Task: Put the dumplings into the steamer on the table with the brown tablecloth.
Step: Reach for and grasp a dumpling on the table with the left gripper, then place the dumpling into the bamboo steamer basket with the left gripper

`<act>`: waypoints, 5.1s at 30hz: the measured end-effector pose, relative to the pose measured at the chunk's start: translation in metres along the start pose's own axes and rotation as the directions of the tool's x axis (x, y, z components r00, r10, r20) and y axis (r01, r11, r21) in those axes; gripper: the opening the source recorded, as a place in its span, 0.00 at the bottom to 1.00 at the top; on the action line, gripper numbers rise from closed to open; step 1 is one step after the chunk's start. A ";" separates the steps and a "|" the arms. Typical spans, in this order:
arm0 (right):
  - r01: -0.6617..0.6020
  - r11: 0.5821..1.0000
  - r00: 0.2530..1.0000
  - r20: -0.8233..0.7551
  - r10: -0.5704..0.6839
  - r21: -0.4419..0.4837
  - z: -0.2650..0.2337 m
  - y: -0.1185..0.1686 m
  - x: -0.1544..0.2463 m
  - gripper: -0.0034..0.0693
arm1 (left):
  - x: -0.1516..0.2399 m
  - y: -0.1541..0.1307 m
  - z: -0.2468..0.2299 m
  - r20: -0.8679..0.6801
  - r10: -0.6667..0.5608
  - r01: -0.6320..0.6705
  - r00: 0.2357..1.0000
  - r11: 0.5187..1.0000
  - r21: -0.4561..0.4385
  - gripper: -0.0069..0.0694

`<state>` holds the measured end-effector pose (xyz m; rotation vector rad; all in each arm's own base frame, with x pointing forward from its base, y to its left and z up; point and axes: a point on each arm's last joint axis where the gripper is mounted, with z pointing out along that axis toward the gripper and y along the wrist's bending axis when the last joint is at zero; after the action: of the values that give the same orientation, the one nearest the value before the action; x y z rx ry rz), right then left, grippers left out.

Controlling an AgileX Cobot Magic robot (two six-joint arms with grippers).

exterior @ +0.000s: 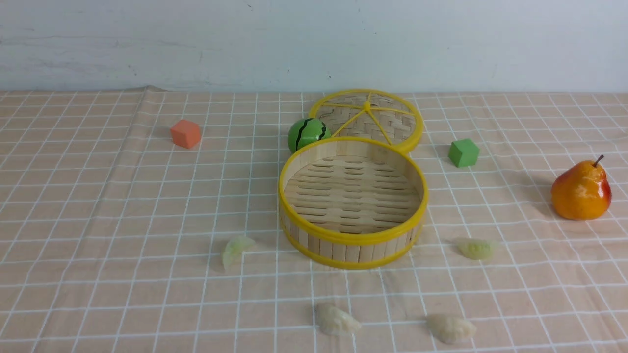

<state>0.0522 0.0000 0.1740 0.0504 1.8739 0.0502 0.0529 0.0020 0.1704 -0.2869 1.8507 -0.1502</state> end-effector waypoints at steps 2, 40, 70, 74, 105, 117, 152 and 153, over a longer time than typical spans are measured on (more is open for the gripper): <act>0.000 1.000 1.000 0.000 0.000 0.000 0.000 0.000 0.000 0.38 | 0.000 0.000 0.000 0.000 0.000 0.000 1.000 1.000 0.000 0.40; 0.001 1.000 1.000 0.000 -0.001 0.000 0.000 0.000 0.000 0.38 | 0.000 0.000 0.000 0.000 0.000 0.000 1.000 1.000 0.000 0.40; -0.792 0.589 0.611 -0.175 0.772 -0.164 -0.002 0.022 -0.001 0.38 | -0.007 -0.023 -0.003 -0.231 -0.939 0.964 0.254 0.228 0.137 0.40; -0.915 0.363 0.399 -0.258 0.880 -0.176 -0.004 0.028 -0.004 0.38 | -0.009 -0.026 -0.004 -0.278 -0.956 0.991 0.091 0.060 0.117 0.40; -0.070 0.853 0.737 -0.604 -0.305 -0.517 0.077 0.077 -0.186 0.03 | -0.175 -0.095 0.046 -0.624 0.310 -0.193 0.717 0.949 0.250 0.07; 0.156 0.648 0.437 -0.536 -0.722 -0.745 0.059 0.145 -0.154 0.04 | -0.142 -0.175 0.166 -0.754 0.474 -0.345 0.455 0.875 0.341 0.41; 0.149 0.658 0.465 -0.534 -0.706 -0.739 0.059 0.149 -0.156 0.06 | -0.067 -0.213 0.295 -0.709 0.527 -0.401 0.468 0.842 0.361 0.35; 0.148 0.657 0.459 -0.537 -0.708 -0.739 0.059 0.148 -0.156 0.06 | -0.077 -0.219 0.291 -0.698 0.521 -0.391 0.491 0.848 0.357 0.35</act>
<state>0.1559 0.1393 0.3138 -1.1534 2.6301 0.3521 0.3778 -0.1756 0.2099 0.4965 2.7078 -0.0331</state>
